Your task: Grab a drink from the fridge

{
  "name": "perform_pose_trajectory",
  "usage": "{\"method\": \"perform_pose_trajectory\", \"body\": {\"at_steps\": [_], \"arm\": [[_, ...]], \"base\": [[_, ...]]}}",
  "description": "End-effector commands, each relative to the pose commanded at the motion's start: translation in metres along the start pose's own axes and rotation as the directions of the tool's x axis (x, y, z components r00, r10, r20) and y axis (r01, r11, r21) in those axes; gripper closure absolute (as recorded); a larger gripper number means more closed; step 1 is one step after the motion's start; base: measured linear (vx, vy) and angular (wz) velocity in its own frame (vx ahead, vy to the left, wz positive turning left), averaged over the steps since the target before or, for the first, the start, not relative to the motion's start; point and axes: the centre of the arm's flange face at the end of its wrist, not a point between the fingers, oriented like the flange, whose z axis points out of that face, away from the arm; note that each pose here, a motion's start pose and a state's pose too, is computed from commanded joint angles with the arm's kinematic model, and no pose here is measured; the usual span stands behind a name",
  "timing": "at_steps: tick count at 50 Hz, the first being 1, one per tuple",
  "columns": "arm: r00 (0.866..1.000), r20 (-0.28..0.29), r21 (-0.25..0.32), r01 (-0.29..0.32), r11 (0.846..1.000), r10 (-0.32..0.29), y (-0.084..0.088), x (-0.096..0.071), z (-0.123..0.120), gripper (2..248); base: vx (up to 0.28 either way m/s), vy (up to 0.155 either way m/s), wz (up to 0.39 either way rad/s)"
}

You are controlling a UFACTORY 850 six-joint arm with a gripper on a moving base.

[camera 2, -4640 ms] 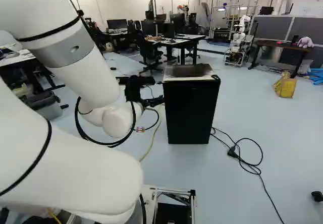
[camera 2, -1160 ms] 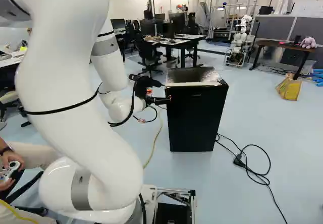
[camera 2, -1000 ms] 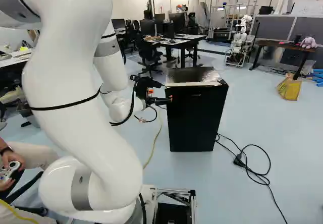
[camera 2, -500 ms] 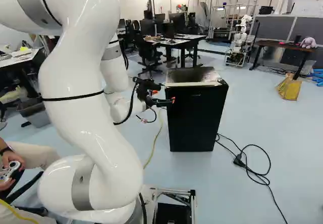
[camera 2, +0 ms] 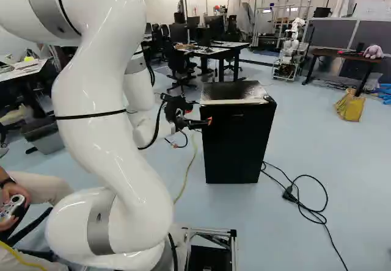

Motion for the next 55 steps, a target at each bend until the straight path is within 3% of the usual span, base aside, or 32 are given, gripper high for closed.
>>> {"method": "perform_pose_trajectory", "body": {"at_steps": [55], "arm": [[1.0, -0.014, -0.003, -0.015, 1.0, 0.015, -0.015, 0.001, 0.019, 3]], "base": [[0.0, 0.0, 0.0]]}}
